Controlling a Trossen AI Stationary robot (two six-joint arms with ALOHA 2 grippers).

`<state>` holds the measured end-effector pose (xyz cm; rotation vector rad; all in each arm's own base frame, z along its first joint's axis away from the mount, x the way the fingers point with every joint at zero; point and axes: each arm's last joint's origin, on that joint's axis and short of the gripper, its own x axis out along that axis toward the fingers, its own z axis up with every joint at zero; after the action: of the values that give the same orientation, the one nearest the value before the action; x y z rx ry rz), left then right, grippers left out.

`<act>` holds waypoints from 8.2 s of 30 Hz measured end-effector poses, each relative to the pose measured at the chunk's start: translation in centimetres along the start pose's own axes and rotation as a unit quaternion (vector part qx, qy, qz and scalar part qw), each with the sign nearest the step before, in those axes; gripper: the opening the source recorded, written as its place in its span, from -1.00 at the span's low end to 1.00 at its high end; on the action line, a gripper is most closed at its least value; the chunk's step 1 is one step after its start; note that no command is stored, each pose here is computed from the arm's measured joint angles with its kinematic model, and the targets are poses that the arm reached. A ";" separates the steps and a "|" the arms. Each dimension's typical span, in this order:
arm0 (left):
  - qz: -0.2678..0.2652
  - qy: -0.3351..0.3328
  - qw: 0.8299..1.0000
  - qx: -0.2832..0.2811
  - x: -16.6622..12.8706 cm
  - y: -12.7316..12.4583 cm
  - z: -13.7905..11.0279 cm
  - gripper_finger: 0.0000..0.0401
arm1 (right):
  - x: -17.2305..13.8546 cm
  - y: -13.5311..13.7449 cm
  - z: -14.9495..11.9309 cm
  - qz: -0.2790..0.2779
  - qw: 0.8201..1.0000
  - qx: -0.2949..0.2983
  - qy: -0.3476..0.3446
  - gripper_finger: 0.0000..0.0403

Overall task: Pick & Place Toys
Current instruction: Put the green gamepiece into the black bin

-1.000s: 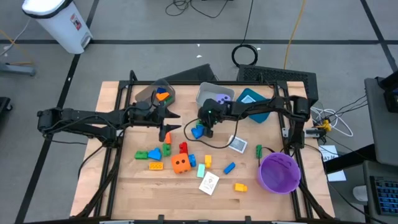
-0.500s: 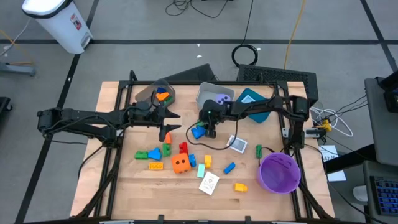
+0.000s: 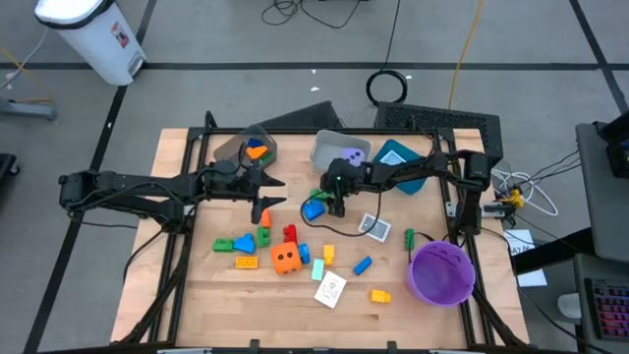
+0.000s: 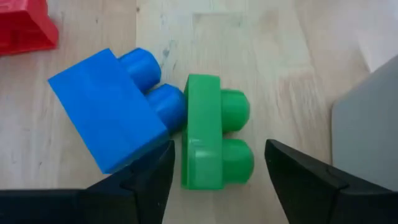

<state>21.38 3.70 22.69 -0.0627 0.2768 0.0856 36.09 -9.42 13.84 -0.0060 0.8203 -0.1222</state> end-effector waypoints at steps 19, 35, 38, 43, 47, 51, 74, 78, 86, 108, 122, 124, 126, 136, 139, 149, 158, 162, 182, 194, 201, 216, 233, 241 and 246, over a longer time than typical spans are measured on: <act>0.000 -0.001 1.000 -0.004 0.0 0.0 0.0 0.15 | 0.5 0.3 -1.9 -0.026 1.000 0.005 0.009 -0.25; 0.000 -0.009 0.999 -0.036 0.0 0.0 0.2 0.15 | 0.0 2.6 -0.3 -0.012 0.998 -0.025 -0.048 -0.27; 0.006 -0.011 0.996 -0.088 0.0 0.0 0.2 0.15 | -0.8 2.8 0.5 -0.013 0.997 -0.027 -0.075 -0.25; 0.067 -0.016 0.974 -0.216 0.6 0.7 -0.2 0.15 | -3.2 2.7 2.5 -0.021 0.990 -0.034 -0.136 -0.33; 0.094 -0.023 0.959 -0.268 1.9 1.6 -0.9 0.15 | -5.1 2.6 3.7 -0.028 0.983 -0.043 -0.176 -0.50; 0.099 -0.050 0.957 -0.267 3.1 2.4 -1.1 0.15 | -6.1 2.6 4.1 -0.029 0.982 -0.044 -0.181 -0.66; 0.113 0.112 0.987 -0.001 13.3 2.6 -4.9 0.15 | -5.3 2.9 1.1 -0.007 0.999 -0.015 -0.028 0.02; 0.148 0.124 0.981 0.021 14.4 3.3 -5.3 0.15 | -5.2 2.7 0.3 -0.007 1.000 -0.008 0.010 0.21; 0.204 0.165 0.965 0.009 14.1 4.7 -6.1 0.15 | -4.9 2.7 -0.9 -0.008 1.000 -0.005 0.011 0.38; 0.152 0.189 0.969 -0.040 13.8 5.8 -6.7 0.14 | -4.2 2.8 -2.9 -0.011 1.000 0.016 -0.023 0.32; 0.113 0.190 0.974 -0.049 13.8 5.6 -6.7 -0.60 | -4.2 2.8 -2.9 -0.011 1.000 0.016 -0.023 0.31; 0.104 0.189 0.975 -0.049 13.8 5.6 -6.6 -0.70 | -4.2 2.8 -2.9 -0.011 1.000 0.016 -0.023 0.30; 0.093 0.188 0.977 -0.049 13.9 5.5 -6.6 -0.77 | -4.2 2.8 -2.9 -0.011 1.000 0.016 -0.023 0.30; 0.061 0.203 0.976 -0.051 13.8 5.3 -7.1 -0.97 | -4.2 2.8 -2.9 -0.011 1.000 0.016 -0.023 0.27; 0.061 0.198 0.977 -0.049 13.8 5.3 -6.9 -0.98 | -4.2 2.8 -2.9 -0.011 1.000 0.016 -0.023 0.26; 0.065 0.176 0.981 -0.043 13.6 5.3 -5.9 -0.96 | -4.2 2.8 -2.9 -0.011 1.000 0.016 -0.023 0.26; 0.058 0.167 0.984 -0.029 13.6 5.3 -5.7 -0.59 | -4.2 2.8 -2.9 -0.011 1.000 0.016 -0.023 0.26; 0.060 0.168 0.984 -0.012 13.6 5.3 -5.7 -0.28 | -4.2 2.8 -2.9 -0.011 1.000 0.016 -0.023 0.26; 0.059 0.172 0.981 0.067 16.8 7.5 -2.4 0.23 | -4.2 2.8 -2.8 -0.012 0.999 0.016 -0.030 0.26; 0.024 0.252 0.967 -0.003 18.2 8.2 -5.5 0.19 | -4.2 2.8 -2.8 -0.012 0.999 0.016 -0.029 0.26; -0.003 0.320 0.947 -0.011 16.7 6.8 -5.1 0.19 | -4.2 2.8 -2.8 -0.012 0.999 0.016 -0.030 0.26; 0.064 0.319 0.945 0.014 13.3 5.8 -0.8 0.19 | -4.2 2.8 -2.8 -0.012 0.999 0.016 -0.030 0.26; 0.261 0.331 0.880 -0.218 13.0 5.7 -2.5 0.19 | -4.2 2.8 -2.8 -0.012 0.999 0.016 -0.030 0.26; 0.290 0.344 0.862 -0.234 13.0 5.8 -3.3 0.19 | -4.2 2.8 -2.8 -0.011 0.999 0.016 -0.030 0.26; 0.287 0.348 0.861 -0.237 13.0 5.7 -3.4 0.19 | -4.2 2.8 -2.8 -0.011 0.999 0.016 -0.030 0.26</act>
<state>32.37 10.13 15.61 -0.5103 0.9970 0.7379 31.49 -6.06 14.87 0.0114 0.7584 -0.1563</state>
